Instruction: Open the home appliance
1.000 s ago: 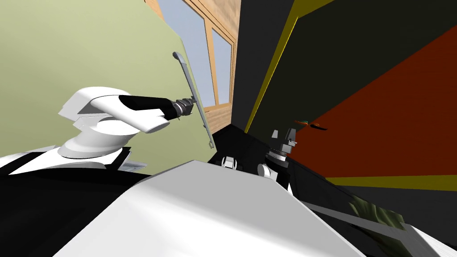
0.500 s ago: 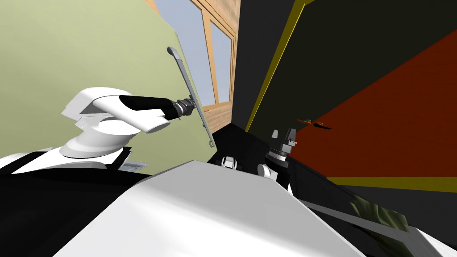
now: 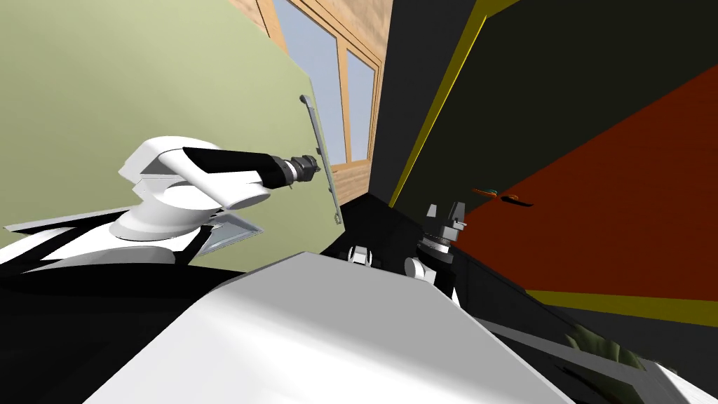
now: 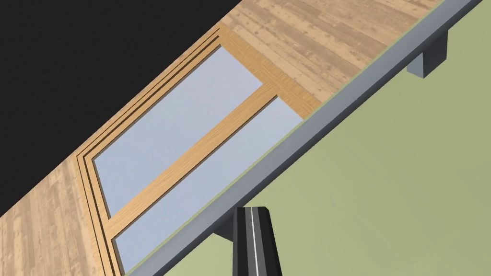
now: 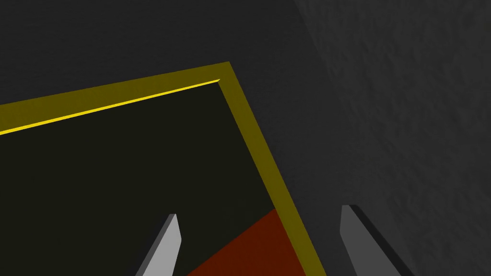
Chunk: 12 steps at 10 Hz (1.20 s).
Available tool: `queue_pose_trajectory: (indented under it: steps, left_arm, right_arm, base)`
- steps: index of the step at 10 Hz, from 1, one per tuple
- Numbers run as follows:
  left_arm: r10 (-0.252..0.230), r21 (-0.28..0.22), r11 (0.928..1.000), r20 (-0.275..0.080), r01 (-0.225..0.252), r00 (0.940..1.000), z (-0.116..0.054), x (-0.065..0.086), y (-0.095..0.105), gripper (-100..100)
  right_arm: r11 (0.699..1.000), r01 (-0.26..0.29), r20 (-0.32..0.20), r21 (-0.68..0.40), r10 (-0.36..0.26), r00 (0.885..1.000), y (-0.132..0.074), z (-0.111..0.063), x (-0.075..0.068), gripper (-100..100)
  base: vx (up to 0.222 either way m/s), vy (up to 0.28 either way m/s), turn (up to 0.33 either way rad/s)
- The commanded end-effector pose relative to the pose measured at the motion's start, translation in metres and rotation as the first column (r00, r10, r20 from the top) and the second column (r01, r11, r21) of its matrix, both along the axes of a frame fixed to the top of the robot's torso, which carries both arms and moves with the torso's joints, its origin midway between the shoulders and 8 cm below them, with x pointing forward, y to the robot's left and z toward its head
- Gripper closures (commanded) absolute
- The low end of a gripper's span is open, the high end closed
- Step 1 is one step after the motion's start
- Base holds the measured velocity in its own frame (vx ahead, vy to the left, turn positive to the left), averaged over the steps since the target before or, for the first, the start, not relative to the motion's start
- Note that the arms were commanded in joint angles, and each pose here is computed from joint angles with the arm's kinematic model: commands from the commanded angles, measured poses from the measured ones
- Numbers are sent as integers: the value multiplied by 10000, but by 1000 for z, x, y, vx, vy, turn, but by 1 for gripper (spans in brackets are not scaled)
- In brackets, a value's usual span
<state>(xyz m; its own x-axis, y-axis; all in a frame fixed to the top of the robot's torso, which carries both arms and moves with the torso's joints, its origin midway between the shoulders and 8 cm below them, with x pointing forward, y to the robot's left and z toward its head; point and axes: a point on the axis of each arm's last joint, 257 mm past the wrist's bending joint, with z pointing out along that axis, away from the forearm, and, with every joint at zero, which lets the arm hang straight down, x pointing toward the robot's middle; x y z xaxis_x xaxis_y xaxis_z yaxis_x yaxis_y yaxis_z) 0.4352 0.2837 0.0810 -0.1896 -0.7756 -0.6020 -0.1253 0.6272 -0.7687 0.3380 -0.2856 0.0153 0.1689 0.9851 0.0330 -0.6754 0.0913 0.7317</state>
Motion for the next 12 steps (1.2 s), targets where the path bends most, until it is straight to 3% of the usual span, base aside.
queue_pose_trajectory:
  steps: [1, 2, 4, 5, 6, 7, 12]
  left_arm:
    - [-1478, -35, 9890, 18, 1478, 9890, 1, -10, -45, 100]
    - [-2031, -71, 9791, 13, 2031, 9791, 1, -14, -62, 100]
    - [-3121, -153, 9499, 79, 3121, 9500, 3, -23, -95, 100]
    - [-3197, -176, 9473, 151, 3200, 9474, 5, -24, -97, 100]
    - [-2983, -196, 9542, 102, 2985, 9544, 3, -23, -90, 100]
    - [-2722, -353, 9616, 75, 2723, 9622, 4, -13, -79, -100]
    - [-1744, -655, 9825, 81, 1745, 9846, 7, 15, -39, -100]
  right_arm:
    - [10000, -1, 0, 1, 1, 10000, 0, 0, 0, 0]
    - [10000, -1, 1, 1, 1, 10000, 0, 0, 0, 0]
    - [10000, -1, 0, 1, 1, 10000, 0, 0, 0, 0]
    - [10000, -1, 0, 0, 1, 10000, 0, 0, 0, 0]
    - [10000, -1, -1, 0, 1, 10000, 0, 0, 0, 0]
    - [10000, 0, -2, -1, 0, 10000, 0, 0, 0, 0]
    - [10000, 1, -3, -1, -1, 10000, 0, 0, 0, 0]
  base:
    - [-228, -69, 213]
    - [-272, -55, 188]
    - [-225, -46, 191]
    - [-145, -13, 80]
    - [-53, -3, 5]
    - [0, 0, 0]
    - [70, -13, 0]
